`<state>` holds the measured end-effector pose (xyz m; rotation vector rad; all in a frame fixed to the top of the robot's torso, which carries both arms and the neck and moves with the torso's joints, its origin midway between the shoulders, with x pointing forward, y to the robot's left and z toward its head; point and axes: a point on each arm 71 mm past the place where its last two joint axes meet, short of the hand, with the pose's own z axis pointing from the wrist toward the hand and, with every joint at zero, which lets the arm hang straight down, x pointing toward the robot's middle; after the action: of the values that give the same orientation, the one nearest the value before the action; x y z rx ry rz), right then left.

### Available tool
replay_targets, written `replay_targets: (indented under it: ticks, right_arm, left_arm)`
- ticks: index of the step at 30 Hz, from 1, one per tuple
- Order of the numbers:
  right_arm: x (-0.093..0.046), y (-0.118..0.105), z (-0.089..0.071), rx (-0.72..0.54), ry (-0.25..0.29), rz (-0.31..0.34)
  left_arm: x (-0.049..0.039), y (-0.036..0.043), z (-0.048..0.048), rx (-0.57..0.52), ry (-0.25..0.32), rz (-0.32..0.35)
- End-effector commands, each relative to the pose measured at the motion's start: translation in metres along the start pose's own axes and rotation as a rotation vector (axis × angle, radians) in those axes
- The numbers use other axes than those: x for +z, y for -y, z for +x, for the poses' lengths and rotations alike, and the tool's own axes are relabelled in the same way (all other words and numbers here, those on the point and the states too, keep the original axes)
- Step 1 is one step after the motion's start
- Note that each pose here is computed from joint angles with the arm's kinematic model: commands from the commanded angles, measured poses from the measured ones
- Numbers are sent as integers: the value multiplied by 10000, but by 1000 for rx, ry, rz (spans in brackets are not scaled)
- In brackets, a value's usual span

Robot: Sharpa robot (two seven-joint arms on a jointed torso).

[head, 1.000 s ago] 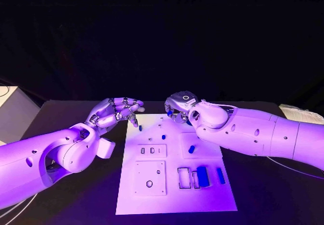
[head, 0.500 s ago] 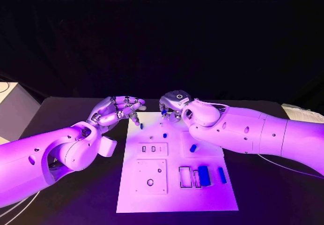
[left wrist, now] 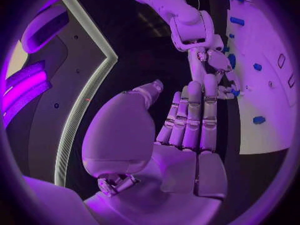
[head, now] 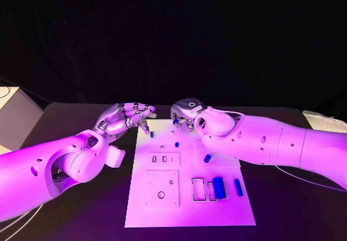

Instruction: Assemble the parts on the task board

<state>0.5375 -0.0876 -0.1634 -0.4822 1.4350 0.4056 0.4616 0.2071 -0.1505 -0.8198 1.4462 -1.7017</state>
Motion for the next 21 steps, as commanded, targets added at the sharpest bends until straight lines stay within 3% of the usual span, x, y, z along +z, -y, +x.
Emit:
replay_targets:
  ticks: [1, 21]
  right_arm:
    - [-9, -14, 45, -11, -38, -13]
    - [-10, -8, 87, -14, -56, -11]
  left_arm:
    - [10, 19, 14, -1, -8, 9]
    - [9, 19, 8, -1, -7, 9]
